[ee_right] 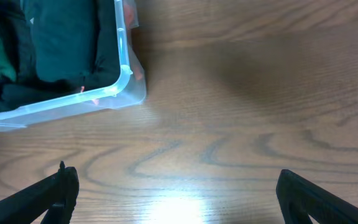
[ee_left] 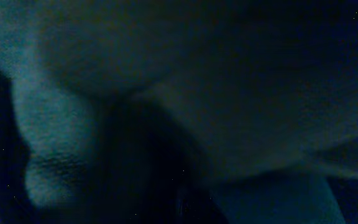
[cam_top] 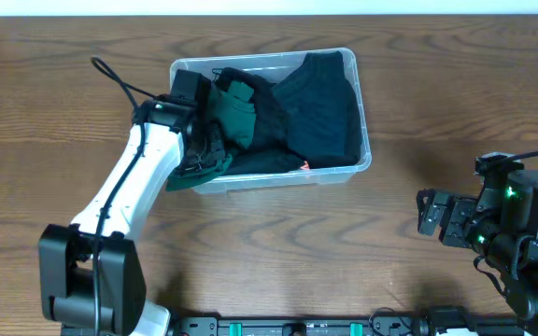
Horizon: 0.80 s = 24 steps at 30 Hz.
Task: Pack container
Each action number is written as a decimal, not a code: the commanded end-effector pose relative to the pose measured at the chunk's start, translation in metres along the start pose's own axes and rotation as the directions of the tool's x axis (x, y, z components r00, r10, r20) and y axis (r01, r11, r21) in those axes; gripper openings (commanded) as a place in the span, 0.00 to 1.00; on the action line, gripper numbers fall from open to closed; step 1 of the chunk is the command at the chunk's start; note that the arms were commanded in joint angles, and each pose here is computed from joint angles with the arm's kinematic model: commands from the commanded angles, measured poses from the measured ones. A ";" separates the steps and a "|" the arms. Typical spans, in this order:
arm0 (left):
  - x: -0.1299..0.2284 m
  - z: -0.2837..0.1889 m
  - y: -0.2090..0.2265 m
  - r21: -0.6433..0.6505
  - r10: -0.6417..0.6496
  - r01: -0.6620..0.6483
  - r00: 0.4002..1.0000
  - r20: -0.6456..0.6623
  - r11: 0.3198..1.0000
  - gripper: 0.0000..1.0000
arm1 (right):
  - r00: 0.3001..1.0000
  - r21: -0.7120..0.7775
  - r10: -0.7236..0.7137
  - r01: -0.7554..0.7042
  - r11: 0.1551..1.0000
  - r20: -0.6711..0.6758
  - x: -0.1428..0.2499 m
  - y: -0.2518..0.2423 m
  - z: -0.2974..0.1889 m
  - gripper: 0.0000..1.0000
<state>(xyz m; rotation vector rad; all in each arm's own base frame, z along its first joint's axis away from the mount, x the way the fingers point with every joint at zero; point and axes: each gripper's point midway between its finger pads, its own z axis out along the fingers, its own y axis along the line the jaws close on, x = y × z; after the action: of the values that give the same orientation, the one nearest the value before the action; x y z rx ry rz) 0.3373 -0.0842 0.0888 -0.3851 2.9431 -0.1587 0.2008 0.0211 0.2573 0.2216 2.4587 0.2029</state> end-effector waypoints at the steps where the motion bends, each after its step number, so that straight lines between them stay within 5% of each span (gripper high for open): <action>1: 0.009 0.020 0.012 -0.071 -0.008 0.004 0.998 -0.061 0.997 0.06 | 1.000 0.008 -0.007 0.007 1.000 0.001 0.000 -0.002 0.000 0.99; 6: 0.001 0.005 0.007 -0.046 0.000 -0.001 1.000 -0.017 0.999 0.06 | 1.000 0.008 -0.007 0.007 1.000 0.001 0.000 -0.002 0.000 0.99; 11: -0.032 -0.067 -0.011 0.043 0.045 -0.055 0.977 0.211 0.998 0.06 | 1.000 0.008 -0.007 0.007 1.000 0.001 0.000 -0.002 0.000 0.99; 17: -0.071 -0.173 -0.028 0.118 0.080 -0.179 0.812 0.578 0.977 0.06 | 1.000 0.008 -0.007 0.007 1.000 0.001 0.000 -0.002 0.000 0.99; 20: -0.079 -0.184 -0.033 0.124 0.083 -0.203 0.776 0.626 0.971 0.06 | 1.000 0.008 -0.007 0.007 1.000 0.001 0.000 -0.002 0.000 0.99; 24: -0.085 -0.157 -0.035 0.089 0.123 -0.213 0.805 0.581 0.973 0.06 | 1.000 0.008 -0.007 0.007 1.000 0.000 0.000 -0.002 0.000 0.99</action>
<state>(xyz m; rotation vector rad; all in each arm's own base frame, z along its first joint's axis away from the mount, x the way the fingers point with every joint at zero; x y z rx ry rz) 0.3864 -0.0817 0.3019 -0.1583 2.2207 -0.2756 0.2007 0.0211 0.2572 0.2216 2.4591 0.2028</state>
